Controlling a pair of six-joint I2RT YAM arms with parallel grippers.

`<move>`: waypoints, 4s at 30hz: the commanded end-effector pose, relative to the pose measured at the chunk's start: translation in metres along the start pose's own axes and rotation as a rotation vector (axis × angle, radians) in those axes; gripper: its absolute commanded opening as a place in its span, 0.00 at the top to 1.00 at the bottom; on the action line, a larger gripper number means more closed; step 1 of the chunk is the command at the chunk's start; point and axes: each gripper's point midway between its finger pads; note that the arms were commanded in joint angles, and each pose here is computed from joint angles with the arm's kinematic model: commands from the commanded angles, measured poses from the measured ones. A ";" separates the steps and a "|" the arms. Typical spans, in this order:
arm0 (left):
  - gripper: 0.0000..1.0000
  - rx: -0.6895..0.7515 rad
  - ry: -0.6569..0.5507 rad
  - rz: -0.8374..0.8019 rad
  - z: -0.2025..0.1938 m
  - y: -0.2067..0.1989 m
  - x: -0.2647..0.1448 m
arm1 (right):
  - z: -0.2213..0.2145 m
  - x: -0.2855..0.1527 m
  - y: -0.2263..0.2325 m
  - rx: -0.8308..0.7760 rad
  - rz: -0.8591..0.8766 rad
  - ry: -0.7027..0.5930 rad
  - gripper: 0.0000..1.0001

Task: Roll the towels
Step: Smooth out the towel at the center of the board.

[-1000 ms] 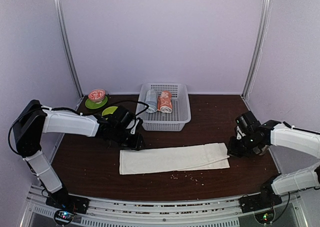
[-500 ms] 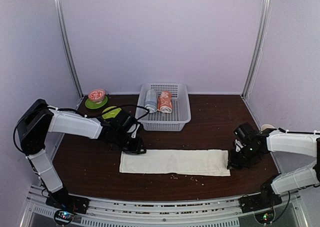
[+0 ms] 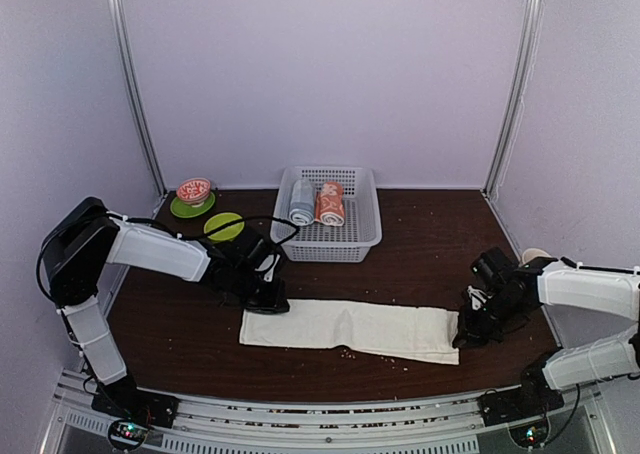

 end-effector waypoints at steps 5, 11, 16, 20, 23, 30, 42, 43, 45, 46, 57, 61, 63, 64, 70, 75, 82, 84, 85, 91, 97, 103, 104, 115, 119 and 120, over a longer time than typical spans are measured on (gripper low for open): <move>1.00 -0.030 0.027 0.045 -0.013 0.013 0.011 | -0.027 0.000 0.008 -0.065 0.065 0.120 1.00; 1.00 -0.049 0.033 0.067 -0.017 0.019 0.014 | -0.043 0.007 0.007 -0.115 0.032 0.181 1.00; 1.00 -0.058 0.030 0.074 -0.017 0.021 0.014 | -0.056 0.016 0.001 -0.154 -0.035 0.225 1.00; 1.00 -0.057 0.027 0.082 -0.017 0.022 0.014 | -0.061 0.019 0.002 -0.169 -0.055 0.246 0.88; 1.00 -0.058 0.021 0.093 -0.017 0.024 0.012 | -0.055 0.013 0.012 -0.185 -0.036 0.221 0.58; 1.00 -0.068 0.002 0.126 -0.018 0.031 0.004 | -0.034 -0.017 0.034 -0.206 -0.005 0.100 0.39; 1.00 -0.183 -0.056 0.172 -0.028 0.055 -0.007 | 0.012 -0.024 0.043 0.032 0.114 -0.177 0.39; 1.00 -0.194 -0.061 0.171 -0.029 0.057 -0.008 | 0.014 -0.018 0.047 0.046 0.137 -0.176 0.39; 1.00 -0.213 -0.072 0.172 -0.031 0.059 -0.009 | 0.017 -0.009 0.052 0.069 0.160 -0.164 0.40; 1.00 -0.221 -0.078 0.169 -0.031 0.059 -0.010 | 0.020 -0.005 0.055 0.072 0.163 -0.161 0.41; 1.00 -0.267 -0.126 0.168 -0.042 0.066 -0.024 | 0.071 0.023 0.051 0.007 -0.038 -0.199 0.74; 1.00 -0.281 -0.131 0.154 -0.044 0.066 -0.024 | 0.102 0.013 0.043 -0.043 -0.155 -0.266 0.76; 1.00 -0.287 -0.136 0.144 -0.045 0.065 -0.023 | 0.119 0.007 0.039 -0.045 -0.194 -0.294 0.77; 1.00 -0.294 -0.139 0.141 -0.044 0.065 -0.022 | 0.126 0.006 0.038 -0.039 -0.200 -0.300 0.77; 1.00 -0.304 -0.158 0.108 -0.030 0.055 -0.016 | 0.160 0.001 0.045 -0.048 -0.199 -0.316 0.66; 0.95 -0.270 -0.178 0.106 -0.013 0.045 -0.025 | 0.152 -0.031 0.065 -0.039 -0.102 -0.360 0.46; 0.61 -0.216 -0.192 0.086 0.004 0.030 -0.041 | 0.109 -0.030 0.057 -0.015 -0.037 -0.310 0.52; 0.56 -0.201 -0.201 0.102 0.007 0.030 -0.050 | 0.104 -0.027 0.054 -0.010 -0.039 -0.315 0.53; 0.53 -0.195 -0.206 0.119 0.007 0.031 -0.055 | 0.103 -0.025 0.051 -0.004 -0.043 -0.316 0.53; 0.38 -0.209 -0.246 0.283 -0.001 0.062 -0.087 | 0.092 -0.006 0.053 0.006 -0.015 -0.304 0.57; 0.42 -0.259 -0.205 0.337 -0.028 0.088 -0.090 | 0.090 0.000 0.055 0.009 0.003 -0.313 0.59; 0.47 -0.305 -0.186 0.292 -0.038 0.092 -0.086 | 0.091 -0.007 0.058 -0.001 0.017 -0.326 0.59; 0.47 -0.308 -0.182 0.283 -0.039 0.091 -0.086 | 0.091 -0.008 0.058 0.000 0.020 -0.329 0.59; 0.87 -0.322 -0.158 0.202 -0.051 0.085 -0.075 | 0.091 -0.012 0.065 0.002 0.054 -0.333 0.58; 1.00 -0.312 -0.201 0.197 -0.040 0.081 -0.083 | 0.091 -0.015 0.065 -0.002 0.052 -0.340 0.59; 1.00 -0.306 -0.216 0.198 -0.037 0.080 -0.087 | 0.091 -0.014 0.065 -0.004 0.050 -0.339 0.59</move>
Point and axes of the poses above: each gripper's point midway between its finger pads, its own x axis out along the fingers, its own y axis along the line the jaws close on, z = x × y, and after that the axes turned 4 degrees about x, right-handed
